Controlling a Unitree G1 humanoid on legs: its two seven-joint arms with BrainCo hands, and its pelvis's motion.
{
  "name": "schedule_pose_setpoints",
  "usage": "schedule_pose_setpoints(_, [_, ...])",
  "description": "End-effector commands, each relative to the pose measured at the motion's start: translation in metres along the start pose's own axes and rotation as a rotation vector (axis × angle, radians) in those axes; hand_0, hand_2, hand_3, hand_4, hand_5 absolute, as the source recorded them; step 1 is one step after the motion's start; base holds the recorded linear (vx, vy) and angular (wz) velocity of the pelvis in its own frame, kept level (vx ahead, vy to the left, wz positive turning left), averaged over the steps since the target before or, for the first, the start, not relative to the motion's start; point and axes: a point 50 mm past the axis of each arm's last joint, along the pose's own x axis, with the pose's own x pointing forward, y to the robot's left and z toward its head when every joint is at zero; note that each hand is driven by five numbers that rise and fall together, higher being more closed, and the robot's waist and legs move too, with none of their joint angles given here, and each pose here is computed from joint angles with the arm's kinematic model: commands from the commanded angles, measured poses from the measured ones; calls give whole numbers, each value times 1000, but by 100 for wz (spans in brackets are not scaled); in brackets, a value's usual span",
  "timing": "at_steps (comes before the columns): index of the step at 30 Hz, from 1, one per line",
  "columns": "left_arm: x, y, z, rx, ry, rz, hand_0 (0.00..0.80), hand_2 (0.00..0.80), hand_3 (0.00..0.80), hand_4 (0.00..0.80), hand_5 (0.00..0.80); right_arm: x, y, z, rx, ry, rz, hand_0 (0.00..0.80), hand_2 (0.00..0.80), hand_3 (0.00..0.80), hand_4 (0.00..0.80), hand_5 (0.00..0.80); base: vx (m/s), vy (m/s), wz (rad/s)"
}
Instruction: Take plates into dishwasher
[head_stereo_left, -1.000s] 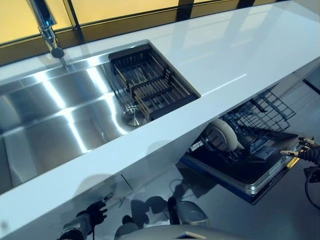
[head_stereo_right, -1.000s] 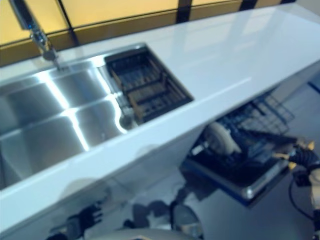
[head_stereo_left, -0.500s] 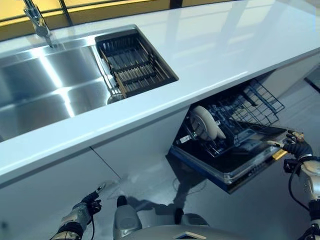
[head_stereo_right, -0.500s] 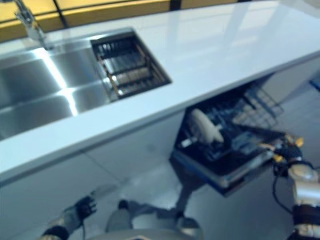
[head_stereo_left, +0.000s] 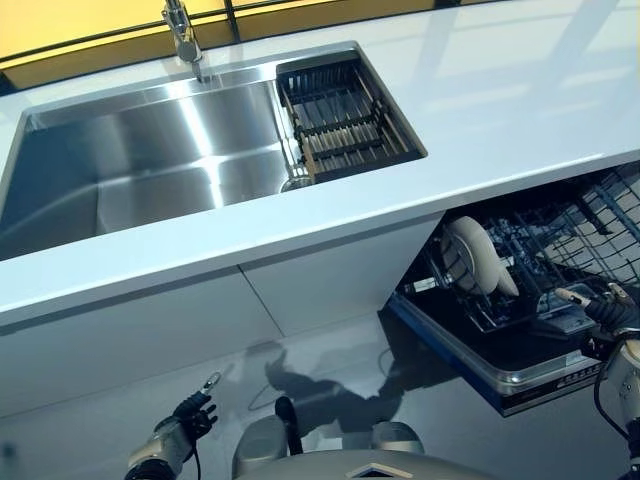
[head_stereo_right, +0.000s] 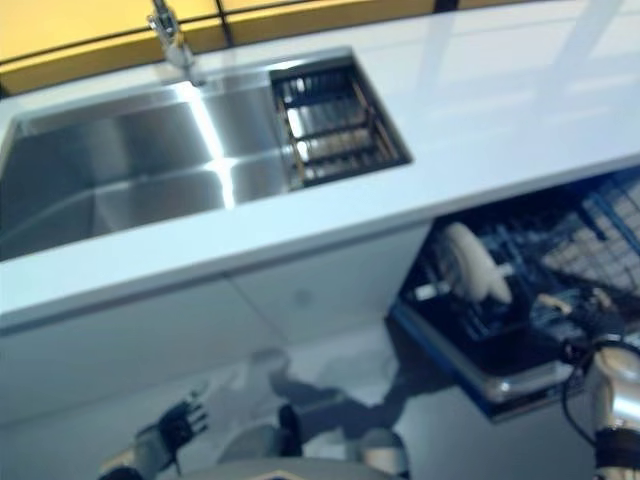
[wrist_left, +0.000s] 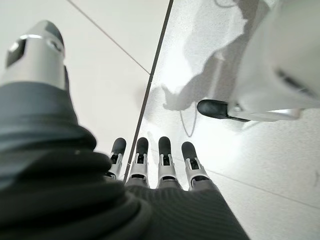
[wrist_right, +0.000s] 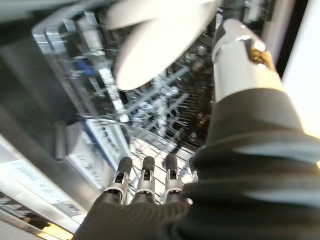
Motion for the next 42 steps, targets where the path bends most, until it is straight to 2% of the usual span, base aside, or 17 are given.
schedule_pose_setpoints(1, [4, -9, 18, 10, -30, -9, 0, 0, 0, 0, 0, 6, -24, 17, 92, -40, -124, 0, 0, 0, 0, 0, -100, 27, 16])
schedule_pose_setpoints(18, [0, 23, 11, 34, 10, 70, 0, 0, 0, 0, 0, 2, -44, -56, 170, 261, -160, 0, 0, 0, 0, 0, -72, 32, -13])
schedule_pose_setpoints(23, [-4, 32, 27, -10, -21, 108, 0, 0, 0, 0, 0, -9, -38, -98, 199, 342, -142, 0, 0, 0, 0, 0, -92, -210, -60])
schedule_pose_setpoints(28, [-4, 31, 48, -15, -48, 130, 0, 0, 0, 0, 0, -17, -33, -125, 248, 406, -161, 0, 0, 0, 0, 0, -73, -232, 10])
schedule_pose_setpoints(34, [-3, 25, 51, 11, -54, 71, 0, 0, 0, 0, 0, -28, -44, -148, 293, 458, -187, 0, 0, 0, 0, 0, -68, -125, 10])
schedule_pose_setpoints(42, [-1, 9, 50, 14, -111, -39, 0, 0, 0, 0, 0, -31, -19, -161, 384, 428, -43, 0, 0, 0, 0, 0, -61, -78, 10])
